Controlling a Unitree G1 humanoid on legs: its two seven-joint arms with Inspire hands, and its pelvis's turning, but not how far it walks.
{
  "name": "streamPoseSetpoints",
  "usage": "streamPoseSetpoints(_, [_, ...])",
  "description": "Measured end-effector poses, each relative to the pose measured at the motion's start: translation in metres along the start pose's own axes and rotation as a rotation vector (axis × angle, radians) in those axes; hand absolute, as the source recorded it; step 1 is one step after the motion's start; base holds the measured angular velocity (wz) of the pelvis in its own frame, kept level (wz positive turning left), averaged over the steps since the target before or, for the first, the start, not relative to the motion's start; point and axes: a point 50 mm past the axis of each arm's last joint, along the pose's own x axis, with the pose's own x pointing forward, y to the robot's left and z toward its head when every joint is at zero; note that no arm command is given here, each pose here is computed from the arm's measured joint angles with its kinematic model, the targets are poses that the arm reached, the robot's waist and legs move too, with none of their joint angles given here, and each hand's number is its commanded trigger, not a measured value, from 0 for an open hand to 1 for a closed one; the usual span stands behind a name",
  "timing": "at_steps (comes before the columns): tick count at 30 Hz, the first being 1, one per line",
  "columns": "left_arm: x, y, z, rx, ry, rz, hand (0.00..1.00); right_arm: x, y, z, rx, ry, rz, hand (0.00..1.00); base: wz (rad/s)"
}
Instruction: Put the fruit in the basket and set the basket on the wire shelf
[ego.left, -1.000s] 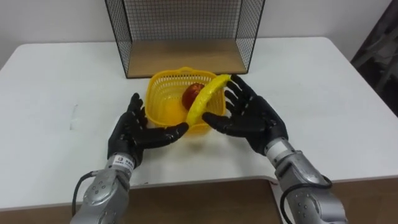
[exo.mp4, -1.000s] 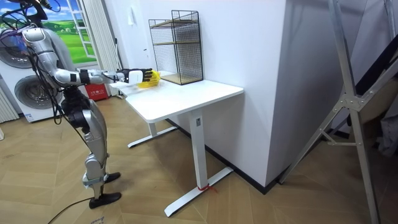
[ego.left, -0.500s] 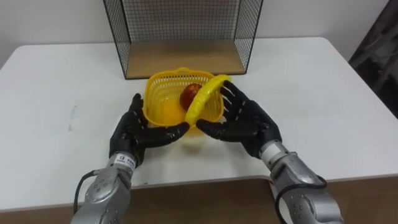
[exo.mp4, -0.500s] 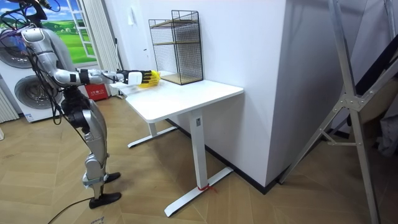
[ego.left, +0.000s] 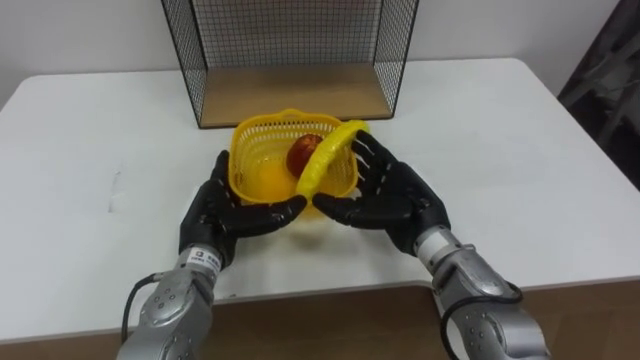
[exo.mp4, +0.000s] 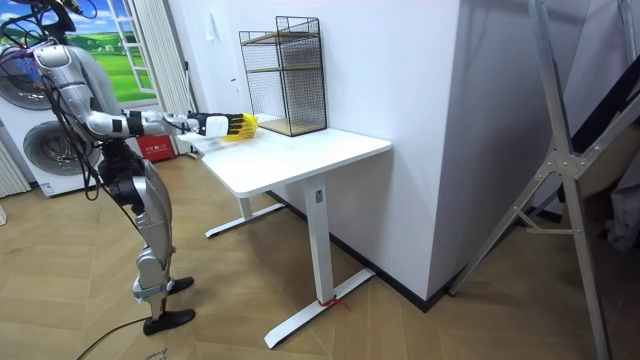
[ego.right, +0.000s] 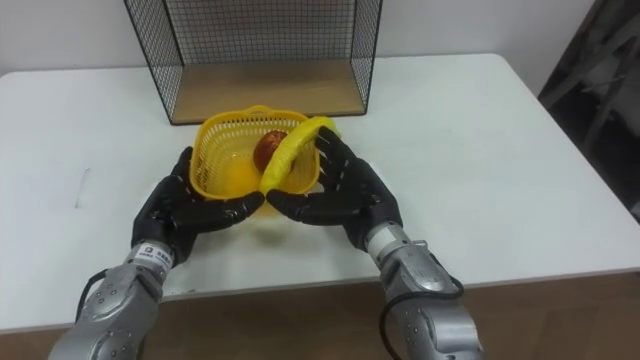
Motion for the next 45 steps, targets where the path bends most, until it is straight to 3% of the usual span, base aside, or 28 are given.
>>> streamPoseSetpoints(33, [0.003, -0.019, 0.02, 0.003, -0.082, -0.073, 0.0, 0.001, 0.001, -0.002, -0.073, 0.013, -0.069, 0.0, 0.0])
streamPoseSetpoints(45, [0.005, -0.027, 0.033, 0.006, -0.152, -0.106, 0.0, 0.004, 0.01, 0.026, -0.099, -0.104, -0.066, 0.0, -0.03])
